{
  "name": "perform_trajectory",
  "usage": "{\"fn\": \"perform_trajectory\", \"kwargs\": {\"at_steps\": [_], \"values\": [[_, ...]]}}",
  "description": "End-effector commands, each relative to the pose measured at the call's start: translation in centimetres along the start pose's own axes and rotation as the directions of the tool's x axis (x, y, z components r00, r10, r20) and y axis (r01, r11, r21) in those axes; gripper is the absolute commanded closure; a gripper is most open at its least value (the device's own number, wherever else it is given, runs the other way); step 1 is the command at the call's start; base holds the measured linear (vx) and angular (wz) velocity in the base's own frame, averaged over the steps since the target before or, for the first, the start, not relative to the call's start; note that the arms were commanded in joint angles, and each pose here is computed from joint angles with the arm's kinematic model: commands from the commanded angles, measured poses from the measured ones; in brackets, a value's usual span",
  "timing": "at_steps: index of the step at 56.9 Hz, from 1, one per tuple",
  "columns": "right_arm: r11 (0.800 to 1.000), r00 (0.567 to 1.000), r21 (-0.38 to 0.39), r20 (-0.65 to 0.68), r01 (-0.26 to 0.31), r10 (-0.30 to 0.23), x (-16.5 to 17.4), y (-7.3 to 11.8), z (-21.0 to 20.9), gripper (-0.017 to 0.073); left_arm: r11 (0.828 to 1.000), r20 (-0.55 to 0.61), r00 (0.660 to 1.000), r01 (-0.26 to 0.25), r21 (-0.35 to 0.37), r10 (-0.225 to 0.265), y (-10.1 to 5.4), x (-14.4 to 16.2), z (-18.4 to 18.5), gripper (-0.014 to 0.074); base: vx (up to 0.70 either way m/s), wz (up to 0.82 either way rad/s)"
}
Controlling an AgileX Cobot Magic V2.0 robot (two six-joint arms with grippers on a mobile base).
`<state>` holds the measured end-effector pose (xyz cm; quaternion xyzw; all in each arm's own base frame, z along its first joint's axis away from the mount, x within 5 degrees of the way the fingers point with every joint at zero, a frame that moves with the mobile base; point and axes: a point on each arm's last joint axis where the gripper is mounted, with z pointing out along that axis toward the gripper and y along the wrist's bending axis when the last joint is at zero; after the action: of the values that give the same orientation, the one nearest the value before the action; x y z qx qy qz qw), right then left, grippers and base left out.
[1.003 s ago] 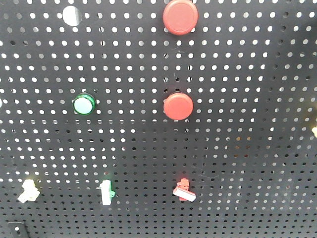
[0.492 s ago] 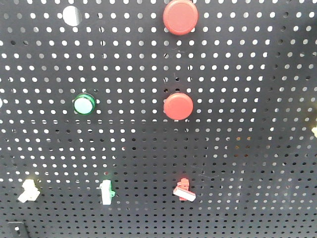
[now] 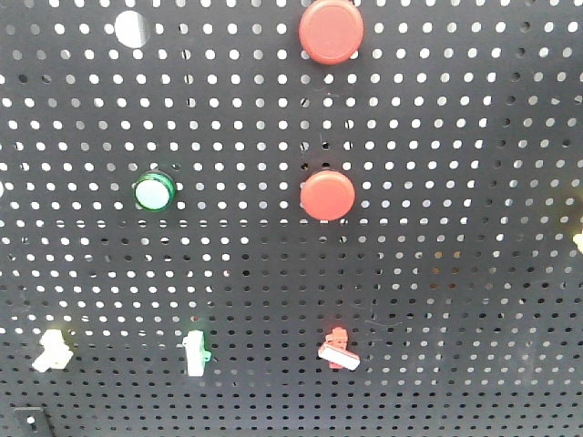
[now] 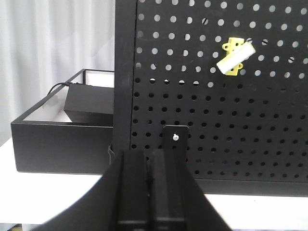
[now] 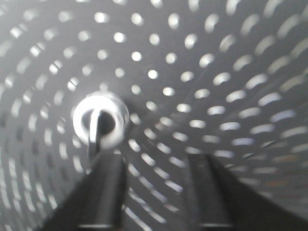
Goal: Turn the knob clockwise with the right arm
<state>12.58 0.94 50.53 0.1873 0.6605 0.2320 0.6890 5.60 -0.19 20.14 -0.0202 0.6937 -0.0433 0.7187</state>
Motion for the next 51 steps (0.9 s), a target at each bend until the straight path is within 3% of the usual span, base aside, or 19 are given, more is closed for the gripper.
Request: {"fn": "perform_trajectory", "kwargs": {"at_steps": [1,2,3,5,10,13,18,25,38,51], "values": [[0.97,0.967,-0.009,0.075,0.244,-0.243,-1.4,0.5,-2.6,0.0403,1.0,0.069,0.997,0.018,-0.004,-0.017,0.1,-0.3,0.0,0.06,0.0,0.0],[0.966,0.963,-0.009,0.08,0.258,-0.257,-1.5,0.5,-3.1,0.0417,1.0,0.069,0.997,0.018,-0.004,-0.017,0.1,-0.3,0.0,0.06,0.0,0.0],[0.945,0.943,0.009,0.057,0.327,-0.327,-1.4,0.3,-3.4,0.0457,1.0,0.069,0.997,0.018,-0.004,-0.017,0.1,-0.3,0.0,0.06,0.0,0.0],[0.915,0.914,0.023,0.034,0.403,-0.404,-1.3,0.1,-4.3,0.0538,1.0,0.069,0.997,0.018,-0.004,-0.017,0.1,-0.3,0.0,0.06,0.0,0.0],[0.844,0.844,0.022,-0.005,0.536,-0.536,-1.1,-0.2,-6.6,0.0574,1.0,0.069,0.997,0.018,-0.004,-0.017,0.1,-0.3,0.0,0.06,0.0,0.0],[0.776,0.776,-0.002,-0.024,0.63,-0.63,-0.8,-0.3,-7.8,0.0574,1.0,0.069,0.997,0.018,-0.004,-0.017,0.1,-0.3,0.0,0.06,0.0,0.0],[0.73,0.733,-0.071,0.027,0.68,-0.68,0.2,-0.4,-9.8,0.0571,1.0,0.069,0.997,0.018,-0.004,-0.017,0.1,-0.3,0.0,0.06,0.0,0.0],[0.742,0.752,-0.123,0.089,0.659,-0.653,2.5,-1.4,-10.2,0.0569,1.0,0.069,0.997,0.018,-0.004,-0.017,0.1,-0.3,0.0,0.06,0.0,0.0],[0.753,0.755,-0.089,0.172,0.652,-0.633,6.4,-3.9,-7.1,0.0568,1.0,0.069,0.997,0.018,-0.004,-0.017,0.1,-0.3,0.0,0.06,0.0,0.0],[0.753,0.759,-0.105,0.02,0.649,-0.651,11.0,-6.9,-5.2,0.0568,1.0,0.069,0.997,0.018,-0.004,-0.017,0.1,-0.3,0.0,0.06,0.0,0.0]]}}
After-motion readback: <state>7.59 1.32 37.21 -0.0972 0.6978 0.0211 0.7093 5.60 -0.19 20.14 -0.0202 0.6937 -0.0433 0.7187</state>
